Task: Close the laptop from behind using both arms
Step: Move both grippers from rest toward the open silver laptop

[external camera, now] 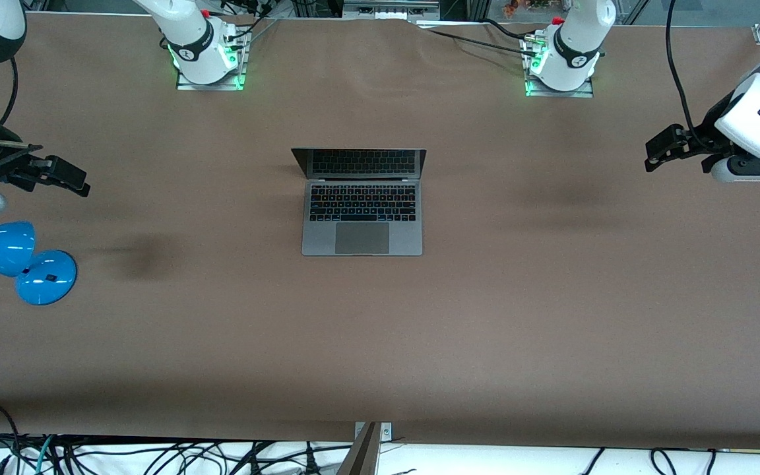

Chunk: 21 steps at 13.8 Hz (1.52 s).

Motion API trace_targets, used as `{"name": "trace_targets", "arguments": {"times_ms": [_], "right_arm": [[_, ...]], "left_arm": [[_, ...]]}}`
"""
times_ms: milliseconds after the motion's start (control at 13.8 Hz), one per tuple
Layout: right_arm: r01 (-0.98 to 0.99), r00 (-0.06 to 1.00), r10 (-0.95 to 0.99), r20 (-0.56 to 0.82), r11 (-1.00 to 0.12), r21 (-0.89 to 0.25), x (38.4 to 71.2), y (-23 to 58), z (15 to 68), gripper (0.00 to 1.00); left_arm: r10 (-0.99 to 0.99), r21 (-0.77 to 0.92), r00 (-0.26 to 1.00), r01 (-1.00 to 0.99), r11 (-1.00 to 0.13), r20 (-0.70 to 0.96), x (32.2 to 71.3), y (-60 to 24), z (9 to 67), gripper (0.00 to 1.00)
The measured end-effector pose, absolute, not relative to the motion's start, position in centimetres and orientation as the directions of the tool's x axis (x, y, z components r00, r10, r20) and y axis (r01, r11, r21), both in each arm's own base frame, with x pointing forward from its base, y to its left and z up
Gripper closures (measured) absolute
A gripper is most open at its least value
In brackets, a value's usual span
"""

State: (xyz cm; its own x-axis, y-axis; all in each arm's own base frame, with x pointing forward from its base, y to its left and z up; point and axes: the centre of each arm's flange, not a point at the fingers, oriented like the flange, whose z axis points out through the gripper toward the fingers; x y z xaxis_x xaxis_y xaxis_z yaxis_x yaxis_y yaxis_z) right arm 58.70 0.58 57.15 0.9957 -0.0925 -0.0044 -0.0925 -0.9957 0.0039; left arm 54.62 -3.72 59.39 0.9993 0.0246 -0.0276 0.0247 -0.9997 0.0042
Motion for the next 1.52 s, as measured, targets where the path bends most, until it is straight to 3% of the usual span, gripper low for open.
{"name": "trace_targets", "arguments": {"times_ms": [653, 943, 1523], "right_arm": [[-0.088, 0.995, -0.089, -0.035, -0.996, 0.007, 58.4, 0.8, 56.5, 0.00], [-0.085, 0.986, -0.086, -0.141, -0.996, 0.015, 57.4, 1.0, 54.8, 0.00], [-0.047, 0.986, -0.049, -0.162, -0.999, 0.011, 57.5, 2.3, 53.8, 0.00]], "left_arm": [[0.046, 0.003, 0.998, 0.046, -0.999, -0.049, 54.6, -2.5, 58.9, 0.00], [0.034, 0.008, 0.996, 0.035, -0.999, -0.088, 55.3, -3.0, 57.0, 0.00], [-0.046, 0.026, 0.986, -0.042, -0.999, -0.159, 56.5, -7.2, 53.0, 0.00]]}}
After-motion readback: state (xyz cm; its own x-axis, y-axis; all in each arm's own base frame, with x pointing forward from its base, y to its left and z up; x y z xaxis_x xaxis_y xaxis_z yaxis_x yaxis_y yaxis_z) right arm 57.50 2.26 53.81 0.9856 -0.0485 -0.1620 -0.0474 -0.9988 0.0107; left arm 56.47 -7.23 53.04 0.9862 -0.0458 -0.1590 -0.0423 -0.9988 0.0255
